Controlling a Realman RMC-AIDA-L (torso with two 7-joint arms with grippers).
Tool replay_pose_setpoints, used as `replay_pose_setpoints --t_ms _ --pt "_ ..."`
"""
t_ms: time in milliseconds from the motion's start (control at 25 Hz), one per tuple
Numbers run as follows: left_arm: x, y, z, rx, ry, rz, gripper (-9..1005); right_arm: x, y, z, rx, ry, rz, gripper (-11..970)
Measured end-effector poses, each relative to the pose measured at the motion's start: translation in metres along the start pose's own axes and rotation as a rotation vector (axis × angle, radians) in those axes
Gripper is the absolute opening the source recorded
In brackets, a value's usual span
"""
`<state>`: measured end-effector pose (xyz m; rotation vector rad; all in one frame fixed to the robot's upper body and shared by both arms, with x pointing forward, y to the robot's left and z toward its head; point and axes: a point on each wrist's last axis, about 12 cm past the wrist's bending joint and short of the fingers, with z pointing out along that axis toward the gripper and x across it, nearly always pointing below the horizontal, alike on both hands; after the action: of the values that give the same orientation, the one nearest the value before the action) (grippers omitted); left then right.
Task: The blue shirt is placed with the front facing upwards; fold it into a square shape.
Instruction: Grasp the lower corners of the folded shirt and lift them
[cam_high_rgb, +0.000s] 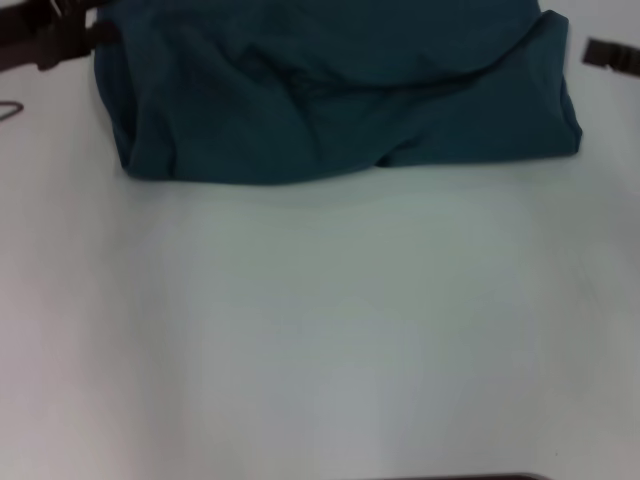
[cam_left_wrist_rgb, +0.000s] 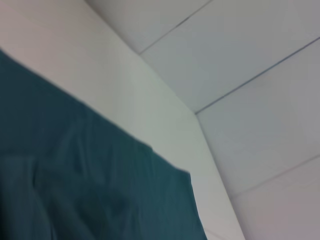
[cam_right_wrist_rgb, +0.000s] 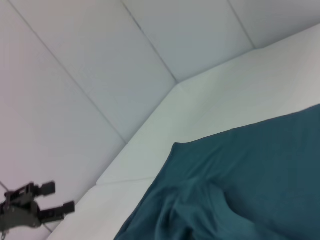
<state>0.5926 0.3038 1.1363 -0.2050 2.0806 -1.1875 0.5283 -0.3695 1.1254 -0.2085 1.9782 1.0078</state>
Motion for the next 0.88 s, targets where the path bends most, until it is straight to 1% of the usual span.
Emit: replay_pose_setpoints --t_ms 40,80,120,240,360,480,560,720,880 --pt "0.005 0.003 0.000 0.000 0.008 -0.004 907 0.009 -0.001 -0.007 0.004 -0.013 0.013 612" --pt "0.005 0.003 0.000 0.000 0.008 -0.004 906 0.014 -0.002 -0.012 0.009 -0.024 0.025 639" --pt "0.017 0.011 -0.001 -0.011 0.028 -0.021 904 0.020 -0.003 -0.016 0.014 -0.036 0.039 666" --pt "0.029 0.021 -0.003 -0.023 0.045 -0.045 902 0.033 -0.006 -0.021 0.015 -0.051 0.067 748" --pt "0.039 0.031 -0.005 -0.045 0.055 -0.067 902 0.040 -0.007 -0.020 0.007 -0.050 0.079 748" --pt "0.046 0.039 -0.005 -0.093 0.070 -0.074 903 0.040 -0.007 -0.017 -0.001 -0.049 0.081 747" --pt "0.050 0.043 -0.003 -0.128 0.091 -0.060 903 0.038 -0.007 -0.016 -0.005 -0.049 0.079 747" --pt "0.054 0.046 0.003 -0.177 0.128 -0.006 903 0.036 -0.006 -0.014 -0.011 -0.050 0.076 747" --pt "0.054 0.048 0.007 -0.202 0.116 0.026 902 0.037 -0.006 -0.014 -0.013 -0.051 0.080 746"
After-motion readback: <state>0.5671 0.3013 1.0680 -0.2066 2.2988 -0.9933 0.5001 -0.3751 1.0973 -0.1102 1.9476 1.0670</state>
